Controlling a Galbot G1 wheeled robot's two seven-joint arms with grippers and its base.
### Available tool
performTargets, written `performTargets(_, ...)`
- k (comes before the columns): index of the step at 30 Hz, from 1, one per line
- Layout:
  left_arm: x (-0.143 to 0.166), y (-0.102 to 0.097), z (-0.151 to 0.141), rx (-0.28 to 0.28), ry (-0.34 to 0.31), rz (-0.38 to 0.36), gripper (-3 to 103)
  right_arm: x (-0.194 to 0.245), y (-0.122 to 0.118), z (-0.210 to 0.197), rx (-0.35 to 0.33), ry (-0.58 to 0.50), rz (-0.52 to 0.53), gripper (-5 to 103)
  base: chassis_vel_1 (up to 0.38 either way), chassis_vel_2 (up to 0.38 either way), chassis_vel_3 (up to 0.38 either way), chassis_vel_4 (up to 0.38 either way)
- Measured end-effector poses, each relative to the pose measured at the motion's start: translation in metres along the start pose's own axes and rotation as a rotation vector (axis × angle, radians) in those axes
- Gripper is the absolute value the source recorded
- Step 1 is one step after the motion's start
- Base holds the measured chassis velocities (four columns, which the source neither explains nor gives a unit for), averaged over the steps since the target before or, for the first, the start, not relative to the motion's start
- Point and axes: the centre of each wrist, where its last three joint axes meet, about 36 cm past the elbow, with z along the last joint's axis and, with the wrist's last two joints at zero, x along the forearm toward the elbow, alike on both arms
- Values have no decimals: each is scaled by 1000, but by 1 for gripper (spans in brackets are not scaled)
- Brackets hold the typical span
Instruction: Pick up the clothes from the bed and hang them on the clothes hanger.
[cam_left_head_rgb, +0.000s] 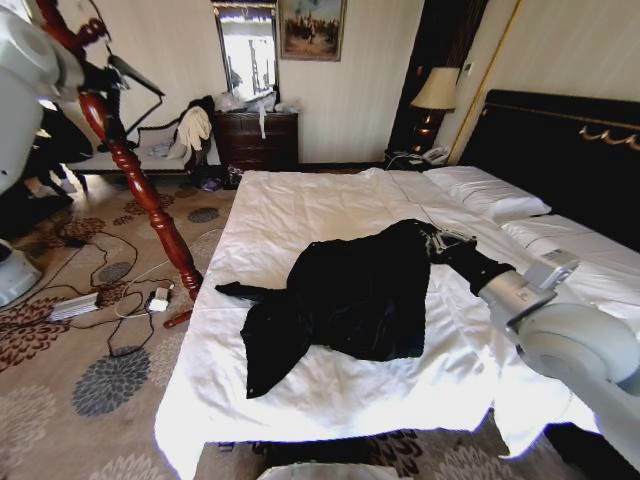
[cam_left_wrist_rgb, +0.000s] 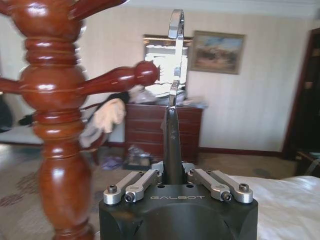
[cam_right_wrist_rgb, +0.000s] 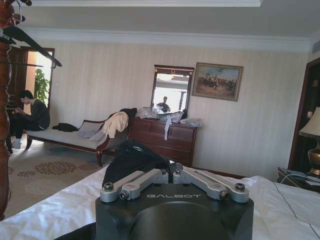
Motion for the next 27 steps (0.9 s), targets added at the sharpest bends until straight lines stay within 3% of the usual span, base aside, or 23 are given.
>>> performTargets(10, 26, -27, 25, -90, -10, 220, 15, -1, -3, 3, 7, 10, 15, 0, 0, 0, 0, 0)
performTargets(12, 34, -36, 48, -122, 8, 298, 15, -1, -5, 6, 8, 19, 22, 0, 0, 0, 0, 0)
performTargets(13, 34, -36, 48, -122, 8, 298, 15, -1, -5, 6, 8, 19, 22, 0, 0, 0, 0, 0)
performTargets(17, 47, -42, 101, -160, 54, 416, 15, -3, -9, 8, 8, 27, 39, 0, 0, 0, 0, 0)
performTargets(19, 50, -40, 110, -163, 53, 435, 15, -3, -10, 8, 9, 28, 41, 0, 0, 0, 0, 0)
performTargets(22, 62, -25, 140, -170, -12, 561, 15, -4, -12, 10, 11, 36, 51, 0, 0, 0, 0, 0)
performTargets(23, 62, -25, 140, -170, -12, 561, 15, -4, -12, 10, 11, 36, 51, 0, 0, 0, 0, 0)
performTargets(27, 85, -6, 167, -183, -109, 718, 15, -6, -15, 10, 17, 49, 61, 0, 0, 0, 0, 0)
